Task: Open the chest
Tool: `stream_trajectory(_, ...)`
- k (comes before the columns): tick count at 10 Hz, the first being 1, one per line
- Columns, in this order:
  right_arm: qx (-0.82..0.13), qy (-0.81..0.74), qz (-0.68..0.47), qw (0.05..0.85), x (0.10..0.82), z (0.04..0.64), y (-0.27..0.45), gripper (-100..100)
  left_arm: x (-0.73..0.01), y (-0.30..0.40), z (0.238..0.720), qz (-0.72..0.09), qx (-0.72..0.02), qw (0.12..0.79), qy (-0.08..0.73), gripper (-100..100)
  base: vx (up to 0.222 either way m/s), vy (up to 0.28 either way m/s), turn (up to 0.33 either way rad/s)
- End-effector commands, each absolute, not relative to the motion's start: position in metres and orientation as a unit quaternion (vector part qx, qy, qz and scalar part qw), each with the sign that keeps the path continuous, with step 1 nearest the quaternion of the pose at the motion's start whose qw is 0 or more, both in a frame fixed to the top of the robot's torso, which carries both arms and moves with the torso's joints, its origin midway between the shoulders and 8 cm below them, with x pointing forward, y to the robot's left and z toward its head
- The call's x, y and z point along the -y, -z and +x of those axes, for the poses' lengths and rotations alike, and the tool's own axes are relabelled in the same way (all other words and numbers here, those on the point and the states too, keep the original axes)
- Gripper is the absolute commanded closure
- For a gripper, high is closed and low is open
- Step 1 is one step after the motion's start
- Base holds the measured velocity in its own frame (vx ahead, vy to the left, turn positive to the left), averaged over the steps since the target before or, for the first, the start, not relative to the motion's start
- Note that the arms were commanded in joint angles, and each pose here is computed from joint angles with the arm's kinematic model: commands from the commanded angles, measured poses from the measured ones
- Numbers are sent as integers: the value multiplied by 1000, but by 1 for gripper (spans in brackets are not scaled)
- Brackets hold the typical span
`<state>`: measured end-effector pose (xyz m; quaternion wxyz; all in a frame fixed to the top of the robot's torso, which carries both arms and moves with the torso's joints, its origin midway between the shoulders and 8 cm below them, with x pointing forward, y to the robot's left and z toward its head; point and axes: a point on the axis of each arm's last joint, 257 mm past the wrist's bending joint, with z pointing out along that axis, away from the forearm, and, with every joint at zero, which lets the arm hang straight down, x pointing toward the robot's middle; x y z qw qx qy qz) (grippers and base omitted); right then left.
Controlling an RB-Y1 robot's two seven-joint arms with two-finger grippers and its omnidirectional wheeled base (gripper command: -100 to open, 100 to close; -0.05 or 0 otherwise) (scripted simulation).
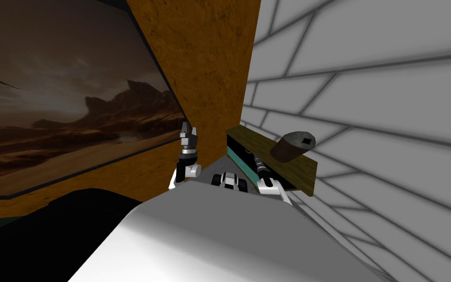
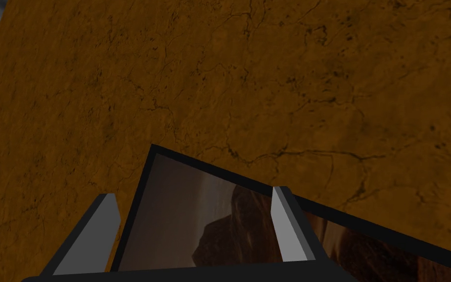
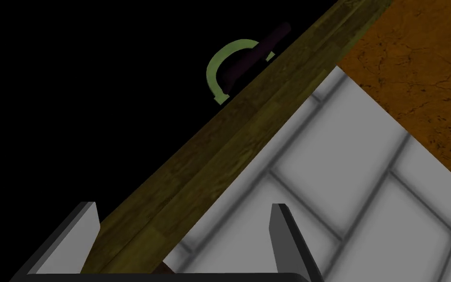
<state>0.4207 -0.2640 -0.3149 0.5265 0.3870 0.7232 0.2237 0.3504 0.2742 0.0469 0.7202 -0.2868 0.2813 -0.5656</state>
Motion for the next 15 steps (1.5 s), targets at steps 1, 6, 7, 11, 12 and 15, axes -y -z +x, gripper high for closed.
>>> stream_trajectory(1,-751,-181,384,506,264,413,345,-100,-274,-47,350,-287,-281,720,566,0,6,21,193)
stream_trajectory(6,-796,-94,377,465,276,393,396,-100,-274,-47,350,-287,-281,720,566,0,2,18,121)
stream_trajectory(7,-798,-85,382,459,280,390,400,-100,-274,-47,350,-287,-281,720,566,0,9,18,110)
stream_trajectory(11,-830,-6,359,427,292,369,437,-100,-274,-47,350,-287,-281,720,566,0,12,21,108)
stream_trajectory(12,-831,6,365,419,297,363,442,-100,-274,-47,350,-287,-281,720,566,0,18,28,84)
stream_trajectory(15,-844,56,356,397,308,346,460,-100,-274,-47,350,-287,-281,720,566,0,18,22,83)
